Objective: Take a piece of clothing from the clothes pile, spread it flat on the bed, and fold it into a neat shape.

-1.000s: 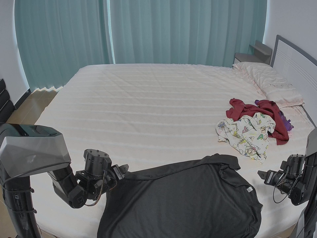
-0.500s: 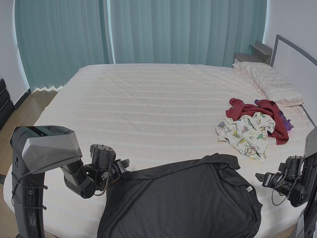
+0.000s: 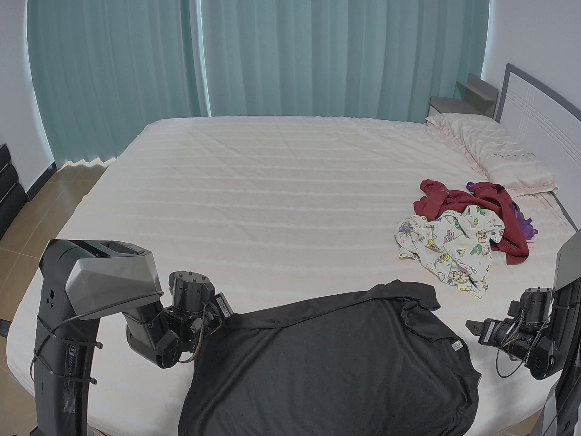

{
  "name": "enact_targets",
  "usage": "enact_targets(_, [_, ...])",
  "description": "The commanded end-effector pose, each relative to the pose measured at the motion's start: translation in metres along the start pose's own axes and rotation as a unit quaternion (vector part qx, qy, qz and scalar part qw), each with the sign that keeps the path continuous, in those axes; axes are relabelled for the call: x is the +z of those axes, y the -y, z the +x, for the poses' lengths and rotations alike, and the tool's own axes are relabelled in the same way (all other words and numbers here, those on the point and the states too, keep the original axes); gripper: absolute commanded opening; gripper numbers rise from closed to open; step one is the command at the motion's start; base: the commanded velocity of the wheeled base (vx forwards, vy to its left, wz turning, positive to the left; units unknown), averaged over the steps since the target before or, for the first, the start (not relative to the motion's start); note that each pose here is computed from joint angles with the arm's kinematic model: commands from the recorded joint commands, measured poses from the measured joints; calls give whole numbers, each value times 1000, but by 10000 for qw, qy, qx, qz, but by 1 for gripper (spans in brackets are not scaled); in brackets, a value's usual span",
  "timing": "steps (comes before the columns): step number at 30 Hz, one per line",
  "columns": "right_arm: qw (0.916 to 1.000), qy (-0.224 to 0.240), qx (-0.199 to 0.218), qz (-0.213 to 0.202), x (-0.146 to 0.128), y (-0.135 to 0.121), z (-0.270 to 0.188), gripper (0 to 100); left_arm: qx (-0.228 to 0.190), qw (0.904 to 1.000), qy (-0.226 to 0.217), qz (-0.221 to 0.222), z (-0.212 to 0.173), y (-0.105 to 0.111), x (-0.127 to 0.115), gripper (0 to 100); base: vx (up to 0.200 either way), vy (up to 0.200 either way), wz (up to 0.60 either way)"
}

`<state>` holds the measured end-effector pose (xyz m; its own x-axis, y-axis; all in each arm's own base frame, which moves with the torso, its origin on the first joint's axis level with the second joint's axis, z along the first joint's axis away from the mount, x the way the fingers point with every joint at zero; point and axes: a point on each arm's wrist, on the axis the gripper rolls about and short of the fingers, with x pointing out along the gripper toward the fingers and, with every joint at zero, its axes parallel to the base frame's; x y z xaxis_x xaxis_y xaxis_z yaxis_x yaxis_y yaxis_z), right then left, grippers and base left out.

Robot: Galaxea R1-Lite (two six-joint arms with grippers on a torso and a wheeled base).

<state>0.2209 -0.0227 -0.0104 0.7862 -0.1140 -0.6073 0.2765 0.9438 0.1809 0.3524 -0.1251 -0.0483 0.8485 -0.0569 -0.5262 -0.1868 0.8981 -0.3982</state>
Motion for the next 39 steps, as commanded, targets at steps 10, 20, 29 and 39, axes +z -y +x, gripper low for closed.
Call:
enact_targets(10, [9914,674,811,771,25,-41,53,100,7,9935,1057,-415,12,-14,19,0,0,0,0])
enact_targets(20, [9843,-71,1180,1308,24,-99,100,100,23,9915,1136,-641,12,-21,20,0,0,0,0])
enact_targets(29, [9780,-309,982,1816,38,-107,133,100,16,9911,1137,-699,12,-21,20,0,0,0,0])
enact_targets(39, [9794,-463,799,1798,32,-110,153,0,18,9909,1146,-704,11,-21,21,0,0,0,0])
